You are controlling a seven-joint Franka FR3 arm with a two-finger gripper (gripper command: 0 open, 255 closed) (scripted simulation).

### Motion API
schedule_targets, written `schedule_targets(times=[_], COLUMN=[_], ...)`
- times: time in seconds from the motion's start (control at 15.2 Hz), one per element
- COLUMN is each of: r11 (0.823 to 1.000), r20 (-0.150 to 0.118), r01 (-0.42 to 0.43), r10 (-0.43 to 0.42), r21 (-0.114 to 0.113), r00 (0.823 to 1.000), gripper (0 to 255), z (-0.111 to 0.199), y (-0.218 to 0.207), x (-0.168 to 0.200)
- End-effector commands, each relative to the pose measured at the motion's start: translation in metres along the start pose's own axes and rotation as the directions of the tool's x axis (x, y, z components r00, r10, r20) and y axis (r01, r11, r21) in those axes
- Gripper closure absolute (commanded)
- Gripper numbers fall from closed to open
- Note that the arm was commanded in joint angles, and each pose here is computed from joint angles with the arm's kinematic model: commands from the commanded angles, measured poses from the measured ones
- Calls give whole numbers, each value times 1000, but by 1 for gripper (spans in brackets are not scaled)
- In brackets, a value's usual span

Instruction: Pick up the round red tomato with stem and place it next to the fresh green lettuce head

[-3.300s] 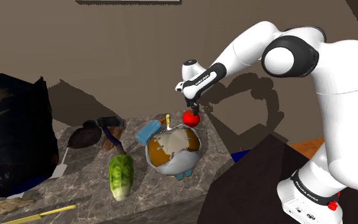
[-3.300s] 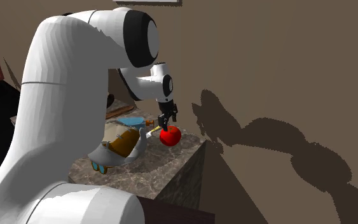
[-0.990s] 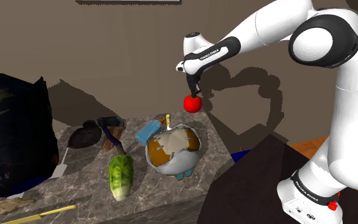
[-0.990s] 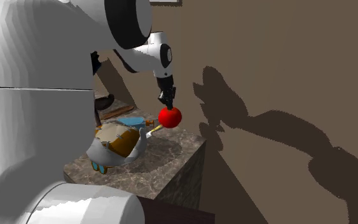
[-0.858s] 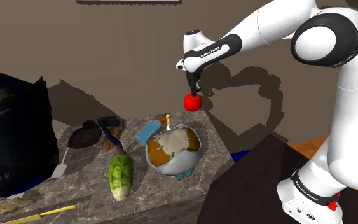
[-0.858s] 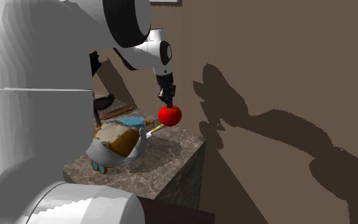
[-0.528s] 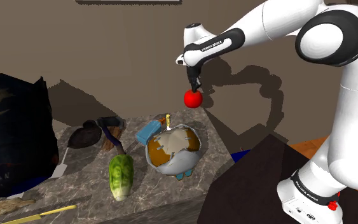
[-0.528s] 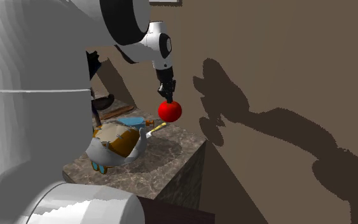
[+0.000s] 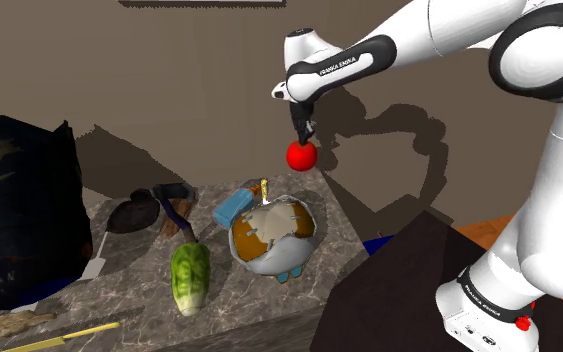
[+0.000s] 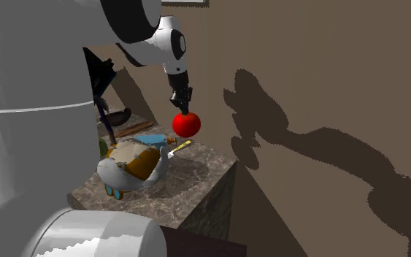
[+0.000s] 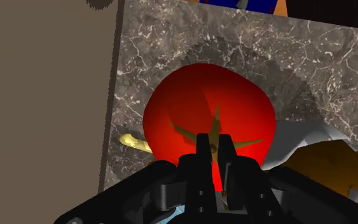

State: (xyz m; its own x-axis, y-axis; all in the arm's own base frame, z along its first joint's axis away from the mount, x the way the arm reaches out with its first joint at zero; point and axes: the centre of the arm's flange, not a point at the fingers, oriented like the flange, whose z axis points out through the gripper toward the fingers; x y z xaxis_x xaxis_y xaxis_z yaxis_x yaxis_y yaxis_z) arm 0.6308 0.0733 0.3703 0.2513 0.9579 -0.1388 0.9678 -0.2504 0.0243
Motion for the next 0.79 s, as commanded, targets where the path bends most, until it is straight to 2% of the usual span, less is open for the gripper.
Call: schedule_targets(times=[0.0, 0.73], r11=[1000, 1000], r20=[0, 0], r01=[-1, -1], r10=[1, 1], r21=[0, 0], r00=[1000, 1000], gripper=[255, 255], z=[-1, -18], y=[-17, -120], x=[18, 119])
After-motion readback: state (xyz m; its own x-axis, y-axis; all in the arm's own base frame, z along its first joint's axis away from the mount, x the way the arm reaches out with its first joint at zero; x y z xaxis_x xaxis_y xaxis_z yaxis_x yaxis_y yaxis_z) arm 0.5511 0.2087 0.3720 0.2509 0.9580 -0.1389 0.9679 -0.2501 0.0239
